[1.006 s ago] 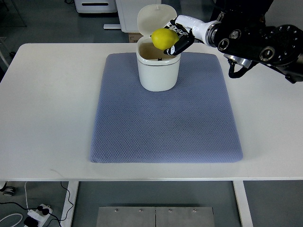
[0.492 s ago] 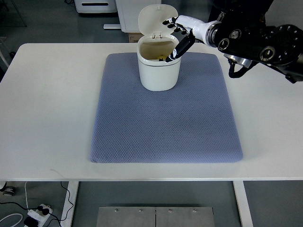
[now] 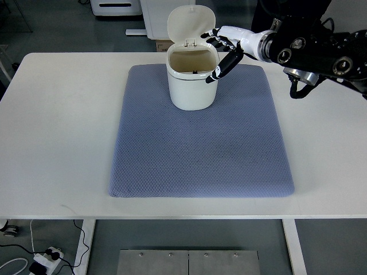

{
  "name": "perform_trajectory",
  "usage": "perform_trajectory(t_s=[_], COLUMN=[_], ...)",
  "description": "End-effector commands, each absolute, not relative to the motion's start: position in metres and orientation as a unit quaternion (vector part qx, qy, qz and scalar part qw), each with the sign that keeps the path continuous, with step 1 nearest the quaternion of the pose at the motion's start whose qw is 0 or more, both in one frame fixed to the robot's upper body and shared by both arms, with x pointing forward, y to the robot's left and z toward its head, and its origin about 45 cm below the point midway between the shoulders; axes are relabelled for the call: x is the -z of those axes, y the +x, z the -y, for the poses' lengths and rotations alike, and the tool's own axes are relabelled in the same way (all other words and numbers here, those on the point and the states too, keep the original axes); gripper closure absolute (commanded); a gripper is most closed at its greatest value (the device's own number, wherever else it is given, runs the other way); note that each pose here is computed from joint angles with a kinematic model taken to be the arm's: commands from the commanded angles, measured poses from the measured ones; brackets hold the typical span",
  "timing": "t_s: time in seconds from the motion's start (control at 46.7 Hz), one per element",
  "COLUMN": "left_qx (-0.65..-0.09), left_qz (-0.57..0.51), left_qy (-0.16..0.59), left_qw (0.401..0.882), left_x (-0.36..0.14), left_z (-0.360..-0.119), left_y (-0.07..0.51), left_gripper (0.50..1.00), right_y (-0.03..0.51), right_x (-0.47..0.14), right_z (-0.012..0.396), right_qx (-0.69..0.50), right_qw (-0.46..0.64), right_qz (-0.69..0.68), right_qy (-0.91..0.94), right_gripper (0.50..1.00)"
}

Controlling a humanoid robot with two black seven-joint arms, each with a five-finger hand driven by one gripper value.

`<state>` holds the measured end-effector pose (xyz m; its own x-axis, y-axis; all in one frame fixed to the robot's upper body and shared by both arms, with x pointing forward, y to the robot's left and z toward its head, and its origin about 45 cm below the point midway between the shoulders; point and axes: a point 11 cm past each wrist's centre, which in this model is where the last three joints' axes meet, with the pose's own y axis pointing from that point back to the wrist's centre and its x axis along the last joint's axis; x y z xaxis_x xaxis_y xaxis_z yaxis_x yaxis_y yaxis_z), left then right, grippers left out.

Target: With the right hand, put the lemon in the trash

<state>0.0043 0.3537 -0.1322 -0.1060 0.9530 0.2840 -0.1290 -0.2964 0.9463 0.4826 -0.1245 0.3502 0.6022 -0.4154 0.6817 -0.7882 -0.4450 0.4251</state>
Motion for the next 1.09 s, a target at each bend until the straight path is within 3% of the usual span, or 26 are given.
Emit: perform_trajectory(t_s=[0.0, 0.235, 0.535, 0.728, 0.942, 1.07], left_qx=[-0.624, -0.624, -0.624, -0.624, -0.624, -0.624], left_qz=[-0.405, -0.405, -0.405, -0.405, -0.405, -0.405], left_qy=[0.509, 0.509, 0.509, 0.509, 0.509, 0.509], left_qw=[0.433, 0.434, 0.433, 0.434, 0.433, 0.433], left_x=[0.132, 0.132, 0.132, 0.132, 0.132, 0.132], left_z=[-0.354, -0.354, -0.354, -0.354, -0.354, -0.354], left_y=[0.004, 0.005, 0.004, 0.005, 0.004, 0.004], left_gripper=[0.5, 0.5, 0.5, 0.5, 0.5, 0.5], right_y=[0.478, 0.456, 0.462, 0.476, 0.491, 0.498], right_x=[-0.358, -0.365, -0.404, -0.398, -0.351, -0.315], right_z=[0.135, 0.201, 0.317, 0.354, 0.382, 0.393], right_qx=[-0.245, -0.204, -0.172, -0.134, -0.007, 0.063], right_qw=[0.372, 0.366, 0.338, 0.292, 0.184, 0.173], right_qz=[0.372, 0.396, 0.505, 0.578, 0.671, 0.704], right_qy=[0.814, 0.817, 0.775, 0.751, 0.718, 0.686], right_gripper=[0.509, 0.502, 0.5, 0.5, 0.502, 0.5])
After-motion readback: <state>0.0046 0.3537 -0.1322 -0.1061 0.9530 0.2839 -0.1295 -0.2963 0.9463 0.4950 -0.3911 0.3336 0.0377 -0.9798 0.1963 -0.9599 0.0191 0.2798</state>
